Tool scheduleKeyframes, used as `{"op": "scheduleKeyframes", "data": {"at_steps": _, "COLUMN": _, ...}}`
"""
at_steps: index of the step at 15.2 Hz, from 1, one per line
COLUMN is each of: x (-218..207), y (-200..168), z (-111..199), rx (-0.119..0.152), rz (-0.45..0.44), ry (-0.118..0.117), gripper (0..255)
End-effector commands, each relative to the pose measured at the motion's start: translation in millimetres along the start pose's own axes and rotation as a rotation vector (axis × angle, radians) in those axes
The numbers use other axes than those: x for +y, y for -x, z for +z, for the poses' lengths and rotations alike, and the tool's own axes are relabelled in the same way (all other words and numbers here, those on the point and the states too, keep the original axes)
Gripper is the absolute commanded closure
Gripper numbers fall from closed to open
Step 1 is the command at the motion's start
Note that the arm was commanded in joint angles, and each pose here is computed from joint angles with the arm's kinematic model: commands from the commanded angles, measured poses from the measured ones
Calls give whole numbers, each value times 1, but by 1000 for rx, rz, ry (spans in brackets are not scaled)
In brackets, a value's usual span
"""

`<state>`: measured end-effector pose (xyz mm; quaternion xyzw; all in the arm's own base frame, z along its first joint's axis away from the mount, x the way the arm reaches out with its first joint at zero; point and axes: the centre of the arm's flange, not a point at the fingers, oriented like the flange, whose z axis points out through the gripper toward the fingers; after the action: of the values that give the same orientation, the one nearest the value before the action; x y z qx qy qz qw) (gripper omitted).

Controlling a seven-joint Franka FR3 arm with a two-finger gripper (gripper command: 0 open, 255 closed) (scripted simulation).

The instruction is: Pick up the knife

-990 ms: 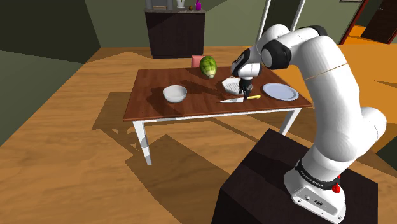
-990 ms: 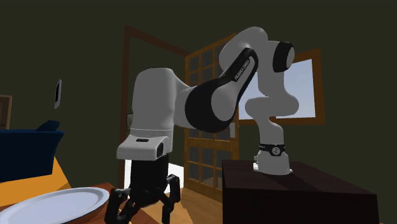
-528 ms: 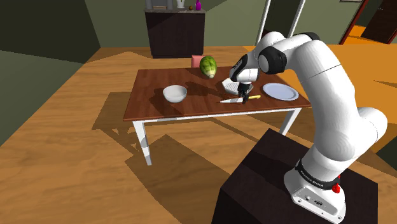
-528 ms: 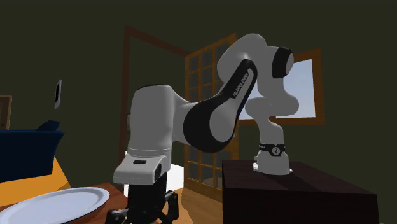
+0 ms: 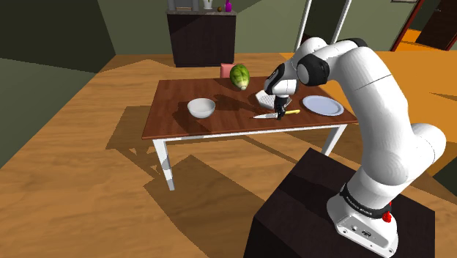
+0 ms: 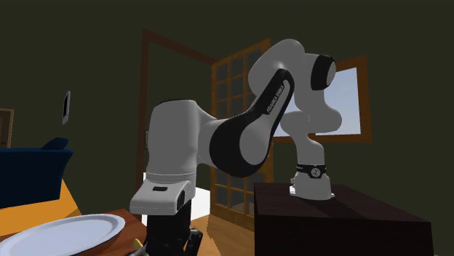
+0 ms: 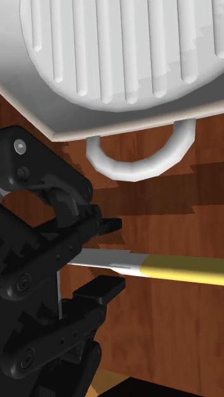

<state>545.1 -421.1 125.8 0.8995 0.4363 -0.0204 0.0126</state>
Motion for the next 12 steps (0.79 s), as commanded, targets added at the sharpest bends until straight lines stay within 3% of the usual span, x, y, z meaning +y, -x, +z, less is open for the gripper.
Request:
{"op": "scheduleKeyframes", "data": {"at_steps": 1, "x": 1, "y": -1, "z": 2, "rx": -3, "rz": -1, "ry": 10, "gripper": 255}}
{"op": "scheduleKeyframes", "data": {"at_steps": 4, "x": 1, "y": 0, "z": 4, "rx": -3, "rz": -1, "ry": 10, "gripper": 255}}
{"op": "scheduleKeyframes", "data": {"at_steps": 12, "x": 1, "y": 2, "z": -38, "rx": -3, "rz": -1, "ry": 10, "gripper": 255}}
